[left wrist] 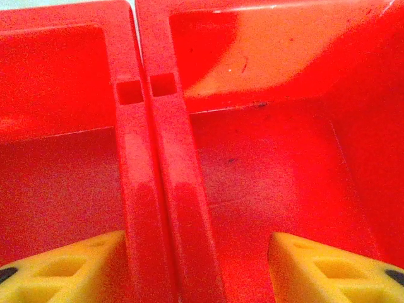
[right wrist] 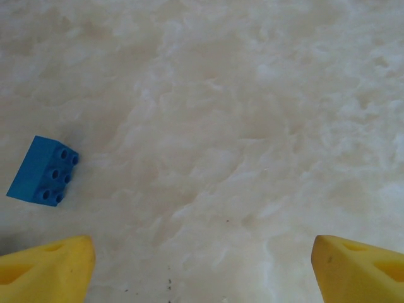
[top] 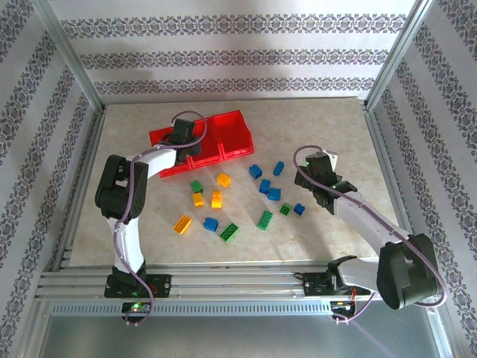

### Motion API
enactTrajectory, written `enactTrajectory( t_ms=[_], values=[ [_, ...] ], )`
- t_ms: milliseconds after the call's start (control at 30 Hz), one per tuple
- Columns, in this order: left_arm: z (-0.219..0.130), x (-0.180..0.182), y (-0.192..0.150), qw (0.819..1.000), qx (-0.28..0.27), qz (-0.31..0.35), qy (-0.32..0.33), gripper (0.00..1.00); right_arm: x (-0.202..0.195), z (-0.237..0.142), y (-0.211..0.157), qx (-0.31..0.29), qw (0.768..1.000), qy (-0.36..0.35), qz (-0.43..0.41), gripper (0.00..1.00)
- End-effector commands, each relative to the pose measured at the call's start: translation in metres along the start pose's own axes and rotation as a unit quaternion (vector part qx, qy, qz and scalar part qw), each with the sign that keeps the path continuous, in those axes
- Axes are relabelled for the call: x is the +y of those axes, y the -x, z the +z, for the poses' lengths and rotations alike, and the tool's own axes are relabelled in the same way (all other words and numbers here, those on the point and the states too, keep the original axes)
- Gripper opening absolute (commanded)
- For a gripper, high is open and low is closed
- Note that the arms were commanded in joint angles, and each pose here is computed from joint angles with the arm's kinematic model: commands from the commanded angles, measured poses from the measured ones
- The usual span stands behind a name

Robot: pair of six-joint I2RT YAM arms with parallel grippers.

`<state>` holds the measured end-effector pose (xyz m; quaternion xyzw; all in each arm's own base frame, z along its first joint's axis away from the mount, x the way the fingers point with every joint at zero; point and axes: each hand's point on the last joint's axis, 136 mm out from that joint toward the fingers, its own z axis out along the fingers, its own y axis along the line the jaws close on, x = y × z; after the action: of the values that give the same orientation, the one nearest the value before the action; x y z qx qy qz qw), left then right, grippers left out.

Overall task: Sort the legos into containers by color
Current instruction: Move the container to the top-center of the table.

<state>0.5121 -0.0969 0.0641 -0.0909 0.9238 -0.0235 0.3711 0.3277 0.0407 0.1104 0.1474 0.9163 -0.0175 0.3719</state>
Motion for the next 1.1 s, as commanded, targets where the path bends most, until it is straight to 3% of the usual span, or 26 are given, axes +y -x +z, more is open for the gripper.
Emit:
enactTrajectory(
  t_ms=[0,367,567,833,1067],
  values=[
    [0.003,-0.028,-0.006,0.999,0.015,0.012,-0.03,0.58,0.016,0.001,0.0,0.016,0.999,0.022,0.021,0.87],
    [0.006,-0.078,-0.006,0.997,0.016,0.026,-0.069,0.59,0.063,0.035,-0.004,0.074,0.994,0.058,0.056,0.78],
    [0.006,-0.083,-0.001,0.997,0.01,0.041,-0.072,0.59,0.09,0.063,-0.001,0.097,0.992,0.063,0.052,0.74],
    [0.015,-0.09,0.002,0.993,0.013,0.088,-0.081,0.45,0.115,0.091,-0.001,0.113,0.99,0.068,0.049,0.67],
    [0.016,-0.088,0.0,0.993,0.018,0.094,-0.073,0.44,0.121,0.098,-0.005,0.115,0.99,0.062,0.047,0.62]
  ],
)
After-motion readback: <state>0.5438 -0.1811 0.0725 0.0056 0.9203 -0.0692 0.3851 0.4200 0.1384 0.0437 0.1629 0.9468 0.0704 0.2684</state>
